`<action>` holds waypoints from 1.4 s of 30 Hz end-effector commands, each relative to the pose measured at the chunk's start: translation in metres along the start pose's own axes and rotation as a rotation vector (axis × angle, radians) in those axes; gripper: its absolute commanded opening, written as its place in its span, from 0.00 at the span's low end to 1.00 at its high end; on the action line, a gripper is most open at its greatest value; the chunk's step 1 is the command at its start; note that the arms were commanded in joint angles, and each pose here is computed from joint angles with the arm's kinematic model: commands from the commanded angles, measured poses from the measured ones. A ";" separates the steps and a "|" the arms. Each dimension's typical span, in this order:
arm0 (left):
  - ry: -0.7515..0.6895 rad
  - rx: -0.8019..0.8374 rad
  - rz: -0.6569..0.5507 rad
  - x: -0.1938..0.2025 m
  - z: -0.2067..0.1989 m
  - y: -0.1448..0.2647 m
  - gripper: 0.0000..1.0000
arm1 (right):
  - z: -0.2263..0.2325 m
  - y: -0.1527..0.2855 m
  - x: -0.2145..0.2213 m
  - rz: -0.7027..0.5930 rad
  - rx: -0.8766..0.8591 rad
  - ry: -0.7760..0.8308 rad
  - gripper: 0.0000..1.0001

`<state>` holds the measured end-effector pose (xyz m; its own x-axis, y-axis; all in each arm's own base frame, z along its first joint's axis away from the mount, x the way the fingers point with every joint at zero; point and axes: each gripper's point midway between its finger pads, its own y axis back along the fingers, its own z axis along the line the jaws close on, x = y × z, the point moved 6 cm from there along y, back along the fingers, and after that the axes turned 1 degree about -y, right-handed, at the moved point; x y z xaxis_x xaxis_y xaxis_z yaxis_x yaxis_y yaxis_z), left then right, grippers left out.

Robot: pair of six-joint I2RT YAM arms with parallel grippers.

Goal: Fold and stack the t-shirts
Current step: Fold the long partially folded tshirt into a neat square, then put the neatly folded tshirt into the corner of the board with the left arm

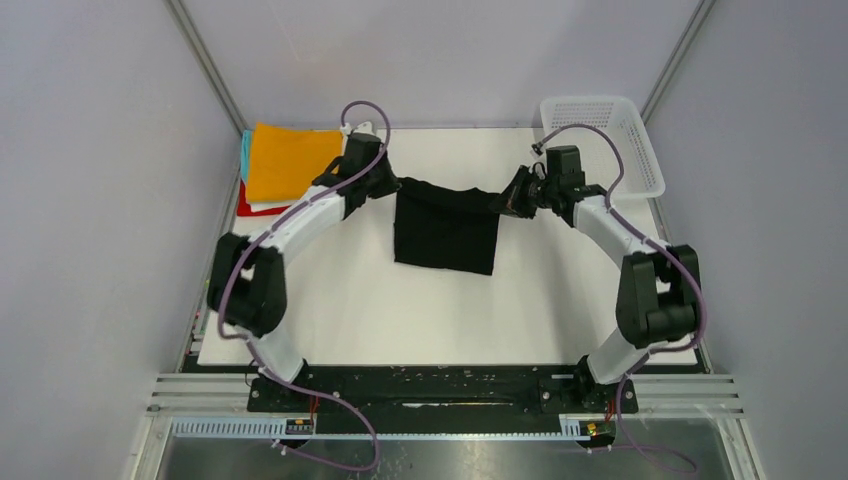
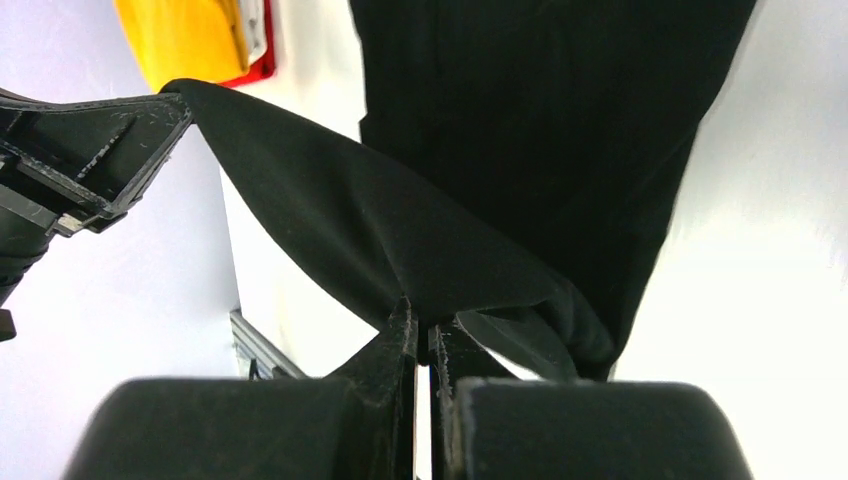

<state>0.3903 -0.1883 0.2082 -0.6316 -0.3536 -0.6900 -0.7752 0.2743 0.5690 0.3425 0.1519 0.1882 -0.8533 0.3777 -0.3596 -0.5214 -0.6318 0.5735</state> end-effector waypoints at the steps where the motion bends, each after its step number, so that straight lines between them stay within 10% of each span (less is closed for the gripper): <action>1: -0.040 -0.023 -0.056 -0.031 0.004 -0.039 0.00 | -0.011 -0.021 -0.033 -0.038 -0.002 0.005 0.00; 8: -0.076 -0.095 -0.011 -0.032 0.019 -0.110 0.00 | -0.046 -0.066 -0.073 -0.110 0.061 -0.041 0.10; 9: -0.075 -0.108 0.034 -0.026 0.025 -0.120 0.11 | -0.051 -0.073 -0.075 -0.097 0.057 -0.062 0.13; 11: -0.074 -0.090 0.082 -0.029 0.024 -0.138 0.66 | -0.054 -0.086 -0.086 -0.094 0.033 -0.060 0.44; 14: -0.091 -0.035 0.101 -0.038 0.017 -0.140 0.99 | -0.047 -0.084 -0.097 -0.089 0.039 -0.041 0.90; 29: -0.100 0.099 0.365 0.043 0.037 -0.114 0.91 | -0.029 -0.029 -0.036 -0.120 -0.124 0.024 0.99; 42: -0.134 -0.156 0.435 0.058 0.048 -0.151 0.79 | -0.021 0.033 0.016 -0.173 -0.111 0.148 0.99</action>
<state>0.4819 -0.2093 0.0846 -0.8568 -0.1513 -0.4930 -0.5123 0.3590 0.7802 0.3259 0.1290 0.1688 -0.7877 0.4275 -0.4436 -0.6059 -0.6682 0.4319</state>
